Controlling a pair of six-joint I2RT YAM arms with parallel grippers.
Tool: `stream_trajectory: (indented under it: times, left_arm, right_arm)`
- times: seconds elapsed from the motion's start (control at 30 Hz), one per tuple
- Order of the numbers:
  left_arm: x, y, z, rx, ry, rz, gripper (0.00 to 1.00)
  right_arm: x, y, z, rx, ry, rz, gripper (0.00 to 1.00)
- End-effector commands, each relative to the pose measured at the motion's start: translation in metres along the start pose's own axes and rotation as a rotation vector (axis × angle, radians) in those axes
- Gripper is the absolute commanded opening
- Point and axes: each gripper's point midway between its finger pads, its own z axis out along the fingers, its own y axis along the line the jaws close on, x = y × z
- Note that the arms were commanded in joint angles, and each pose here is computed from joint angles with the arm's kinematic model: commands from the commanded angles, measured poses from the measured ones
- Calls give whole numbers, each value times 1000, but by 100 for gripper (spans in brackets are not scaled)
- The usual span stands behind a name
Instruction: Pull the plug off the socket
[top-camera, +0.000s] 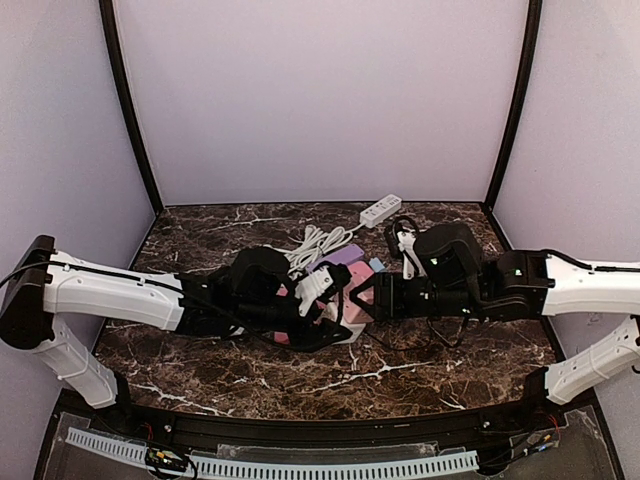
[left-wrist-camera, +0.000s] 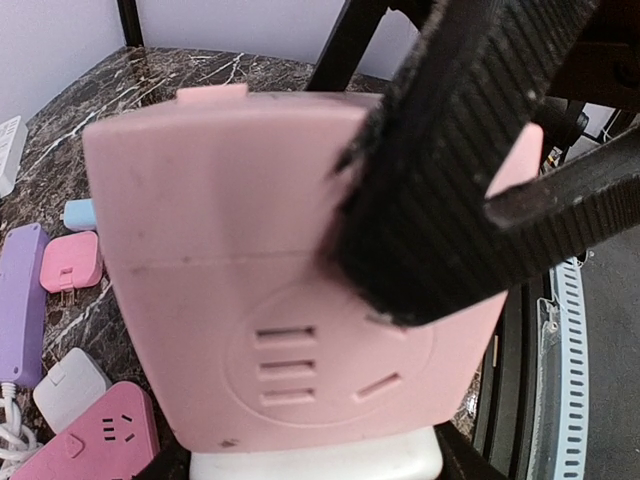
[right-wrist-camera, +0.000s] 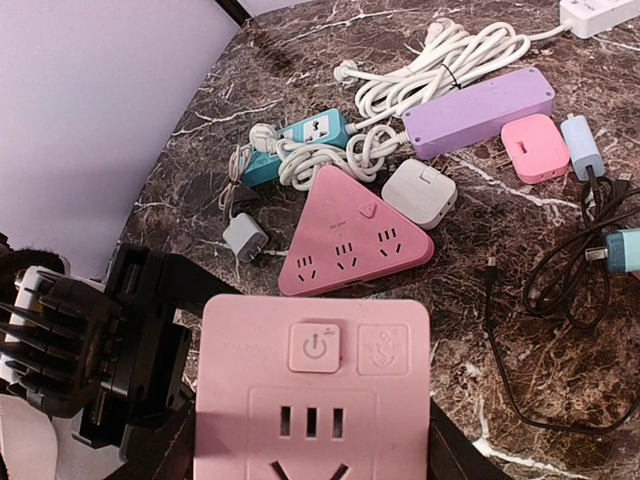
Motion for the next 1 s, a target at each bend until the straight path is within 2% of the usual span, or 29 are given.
stream_trajectory:
  times: [0.0, 0.23, 0.47, 0.73, 0.97]
  left_arm:
    - [126, 11, -14, -34, 447, -113, 1]
    - [127, 8, -18, -39, 469, -18, 0]
    - [124, 6, -22, -38, 453, 14, 1]
    - [135, 4, -20, -26, 495, -29, 1]
    - [140, 6, -17, -3, 506, -92, 1]
  right_arm:
    - [-49, -16, -25, 114, -153, -86, 0]
    - [-46, -35, -10, 75, -70, 9, 0]
    - [-49, -43, -6, -3, -57, 86, 0]
    - [-56, -34, -14, -10, -103, 27, 0]
    - [-59, -25, -25, 75, -161, -65, 0]
